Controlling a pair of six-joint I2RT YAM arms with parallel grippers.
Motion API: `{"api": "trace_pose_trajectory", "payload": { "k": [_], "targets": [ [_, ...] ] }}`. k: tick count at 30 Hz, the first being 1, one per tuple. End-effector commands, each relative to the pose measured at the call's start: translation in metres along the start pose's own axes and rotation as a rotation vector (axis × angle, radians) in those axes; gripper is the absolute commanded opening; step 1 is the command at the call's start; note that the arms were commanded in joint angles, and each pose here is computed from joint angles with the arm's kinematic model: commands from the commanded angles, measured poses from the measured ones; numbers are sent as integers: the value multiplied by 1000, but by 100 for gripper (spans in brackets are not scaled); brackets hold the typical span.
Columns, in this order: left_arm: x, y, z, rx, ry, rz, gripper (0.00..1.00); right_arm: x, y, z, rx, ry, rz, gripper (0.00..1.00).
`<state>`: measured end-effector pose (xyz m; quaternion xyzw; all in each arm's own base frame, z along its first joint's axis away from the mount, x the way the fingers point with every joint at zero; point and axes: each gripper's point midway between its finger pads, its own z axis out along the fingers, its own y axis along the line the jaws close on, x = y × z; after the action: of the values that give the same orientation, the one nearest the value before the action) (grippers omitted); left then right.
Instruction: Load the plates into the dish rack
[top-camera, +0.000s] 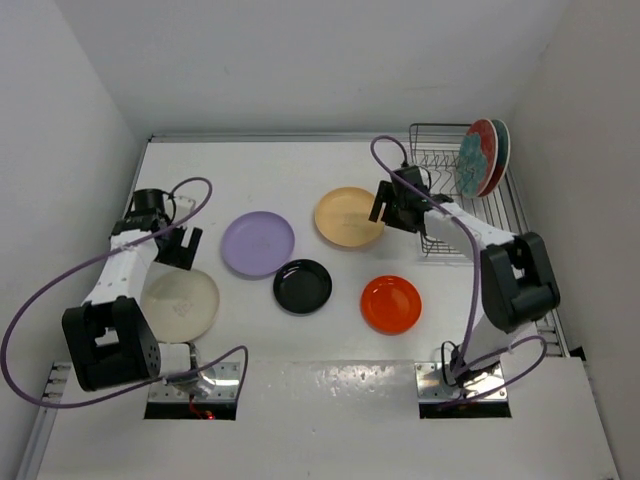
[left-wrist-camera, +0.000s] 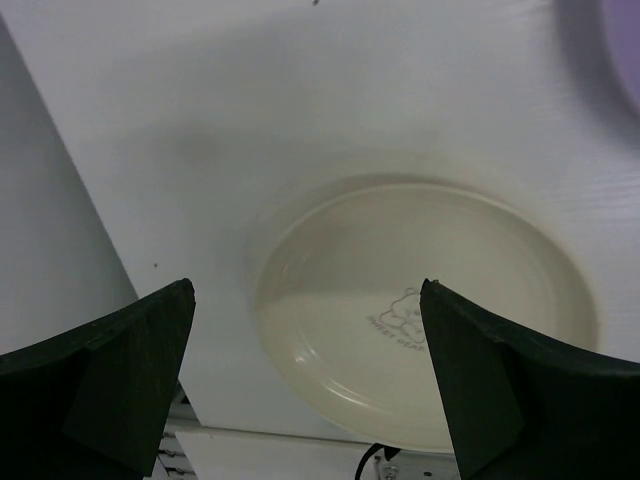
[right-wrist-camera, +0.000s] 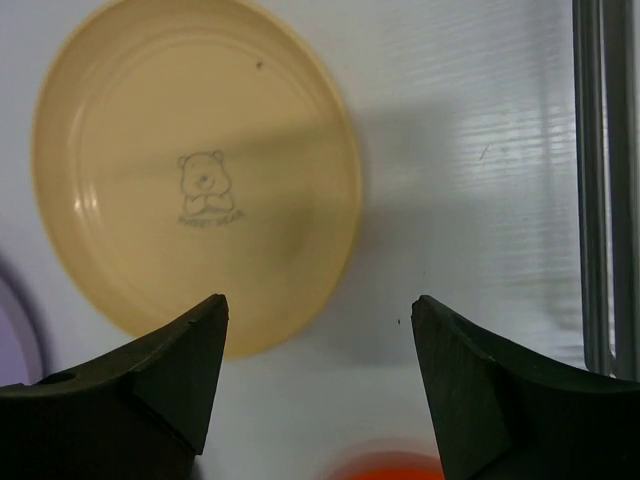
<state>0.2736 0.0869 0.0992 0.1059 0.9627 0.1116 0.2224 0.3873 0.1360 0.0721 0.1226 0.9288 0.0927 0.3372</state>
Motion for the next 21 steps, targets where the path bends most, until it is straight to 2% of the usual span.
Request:
{"api": "trace_pose_trajectory", "payload": {
  "k": [1,6,8,9,12,15,16,17,18,21],
  "targets": [
    [13,29,-4,-99,-14,-25,100,-13,5,21,55,-13,84,73],
    [33,38,-9,-130,-4,-68,100,6,2,58,86,64,159,64],
    [36,36,-8,-125,4,-58,100,4,5,65,73,58,168,60],
    [36,36,-8,-125,4,-58,100,14,1,74,90,82,175,52],
    [29,41,-12,-136,-14,-60,100,16,-5,79,130,98,175,39],
    [20,44,-13,-134,-28,-60,100,22,-11,80,151,91,174,23],
    [15,47,-14,-138,-35,-60,100,19,-14,79,159,73,167,9],
    [11,47,-15,-132,-49,-60,100,19,-18,78,174,70,161,3],
    [9,48,-14,-130,-47,-69,100,17,-18,78,177,63,152,0],
    [-3,52,-15,-119,-68,-78,100,-8,-10,69,161,8,88,0]
  ]
}}
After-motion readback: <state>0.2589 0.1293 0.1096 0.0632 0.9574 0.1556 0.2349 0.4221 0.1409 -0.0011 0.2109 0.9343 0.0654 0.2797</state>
